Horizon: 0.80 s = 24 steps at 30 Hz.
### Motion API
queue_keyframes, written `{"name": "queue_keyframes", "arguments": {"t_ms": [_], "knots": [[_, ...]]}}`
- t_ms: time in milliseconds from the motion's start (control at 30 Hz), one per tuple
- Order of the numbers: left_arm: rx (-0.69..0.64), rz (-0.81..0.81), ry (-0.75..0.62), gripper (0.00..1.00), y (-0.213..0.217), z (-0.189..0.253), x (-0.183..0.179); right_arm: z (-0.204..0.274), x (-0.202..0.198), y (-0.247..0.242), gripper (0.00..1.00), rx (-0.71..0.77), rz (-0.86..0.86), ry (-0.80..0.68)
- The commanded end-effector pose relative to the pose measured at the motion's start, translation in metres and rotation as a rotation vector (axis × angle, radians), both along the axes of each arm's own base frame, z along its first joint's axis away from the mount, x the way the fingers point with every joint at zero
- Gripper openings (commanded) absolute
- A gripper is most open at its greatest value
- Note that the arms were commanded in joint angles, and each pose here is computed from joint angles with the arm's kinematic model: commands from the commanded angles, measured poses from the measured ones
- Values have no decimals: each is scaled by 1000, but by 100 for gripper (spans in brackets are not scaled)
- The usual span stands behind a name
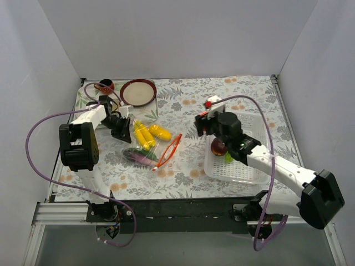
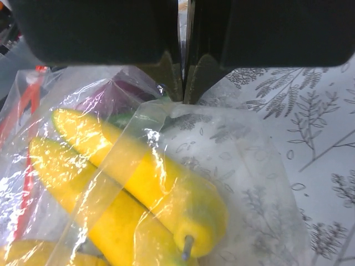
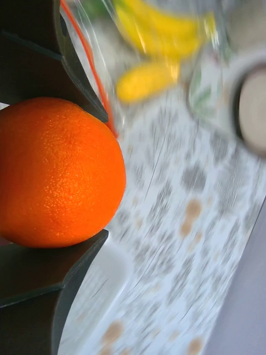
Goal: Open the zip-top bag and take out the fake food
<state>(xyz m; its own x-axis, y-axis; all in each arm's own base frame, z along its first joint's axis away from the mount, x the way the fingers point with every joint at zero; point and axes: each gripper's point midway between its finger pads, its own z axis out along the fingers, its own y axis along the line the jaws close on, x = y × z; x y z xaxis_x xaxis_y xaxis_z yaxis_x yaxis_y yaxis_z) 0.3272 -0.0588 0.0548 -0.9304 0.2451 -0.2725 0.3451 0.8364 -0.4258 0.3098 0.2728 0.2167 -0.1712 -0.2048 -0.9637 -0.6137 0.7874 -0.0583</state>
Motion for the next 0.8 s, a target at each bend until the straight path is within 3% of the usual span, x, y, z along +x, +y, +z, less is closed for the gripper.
{"name": "queue_keyframes", "arguments": {"t_ms": [0,67,167,200,267,300,467,633,667,700,767], "knots": [[-39,-8,32,0,-6,-4,-15,-44,21,-126,1,6,-561,112],[1,-10,61,0,0,-20,-26,-51,16,-155,1,5,-670,136],[55,-12,83,0,9,-40,-34,-60,11,-163,1,-23,-691,150],[68,-13,77,0,11,-44,-33,-64,9,-162,34,-54,-676,175],[83,-16,88,0,13,-50,-38,-74,12,-151,82,-110,-615,222],[98,-13,83,0,16,-53,-36,-79,9,-152,99,-159,-607,254],[143,-13,82,0,23,-64,-39,-28,25,-114,99,-194,-510,128],[167,-10,74,0,27,-70,-37,-5,10,-33,96,-220,-222,39],[166,-8,78,0,27,-71,-37,-13,10,-22,91,-240,-195,50],[166,-5,74,0,27,-72,-35,-18,8,-12,77,-251,-166,57],[172,-4,75,0,28,-74,-33,-39,-2,11,65,-280,-86,89]]}}
